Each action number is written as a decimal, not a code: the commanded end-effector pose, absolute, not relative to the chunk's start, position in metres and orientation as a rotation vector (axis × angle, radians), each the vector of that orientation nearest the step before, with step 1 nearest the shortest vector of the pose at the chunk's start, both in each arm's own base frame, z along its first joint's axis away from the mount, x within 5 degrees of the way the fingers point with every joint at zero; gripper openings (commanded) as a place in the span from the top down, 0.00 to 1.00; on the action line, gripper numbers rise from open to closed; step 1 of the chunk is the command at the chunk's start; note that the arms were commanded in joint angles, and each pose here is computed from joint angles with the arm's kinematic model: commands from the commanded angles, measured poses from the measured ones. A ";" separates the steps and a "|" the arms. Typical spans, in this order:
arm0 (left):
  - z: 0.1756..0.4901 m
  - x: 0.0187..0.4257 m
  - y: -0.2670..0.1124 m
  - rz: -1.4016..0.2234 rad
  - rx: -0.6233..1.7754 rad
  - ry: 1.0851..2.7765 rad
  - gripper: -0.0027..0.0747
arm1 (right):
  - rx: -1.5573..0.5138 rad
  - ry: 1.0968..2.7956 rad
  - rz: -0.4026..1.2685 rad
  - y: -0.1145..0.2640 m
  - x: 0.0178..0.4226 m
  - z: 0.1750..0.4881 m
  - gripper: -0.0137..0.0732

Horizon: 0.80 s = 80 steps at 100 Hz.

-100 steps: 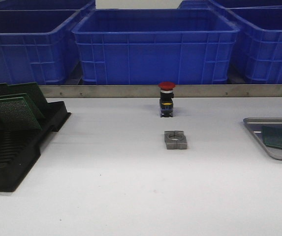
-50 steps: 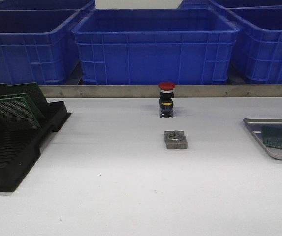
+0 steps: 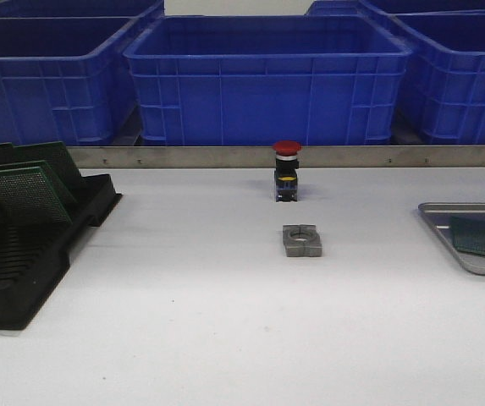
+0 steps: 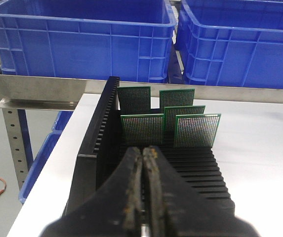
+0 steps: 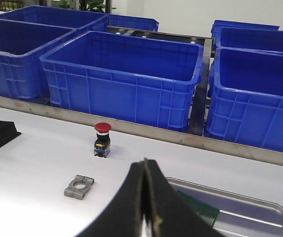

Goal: Place circuit board on tray

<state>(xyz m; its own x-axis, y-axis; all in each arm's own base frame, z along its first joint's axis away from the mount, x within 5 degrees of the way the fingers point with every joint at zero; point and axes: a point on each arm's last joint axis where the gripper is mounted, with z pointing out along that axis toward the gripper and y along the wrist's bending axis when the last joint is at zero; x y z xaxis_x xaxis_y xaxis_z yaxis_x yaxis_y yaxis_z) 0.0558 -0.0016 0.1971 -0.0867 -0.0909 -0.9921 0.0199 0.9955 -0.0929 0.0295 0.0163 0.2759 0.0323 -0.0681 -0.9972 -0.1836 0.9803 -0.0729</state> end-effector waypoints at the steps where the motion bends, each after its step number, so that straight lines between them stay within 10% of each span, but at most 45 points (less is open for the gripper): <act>1: 0.189 0.056 -0.001 -0.097 -0.059 1.598 0.99 | -0.161 1.430 0.072 0.014 0.024 0.290 0.91; 80: 0.189 0.056 -0.001 -0.097 -0.059 1.598 0.99 | 0.004 1.351 0.015 0.000 0.044 0.252 0.91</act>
<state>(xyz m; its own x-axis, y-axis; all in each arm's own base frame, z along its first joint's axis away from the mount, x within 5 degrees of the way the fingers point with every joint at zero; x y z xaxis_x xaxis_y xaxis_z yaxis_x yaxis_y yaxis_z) 0.0557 -0.0016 0.1975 -0.0856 -0.0909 -0.9922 0.0200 0.9955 -0.0929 0.0459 0.0023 0.2479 0.1041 0.0137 -0.9945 -0.0308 0.9995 0.0106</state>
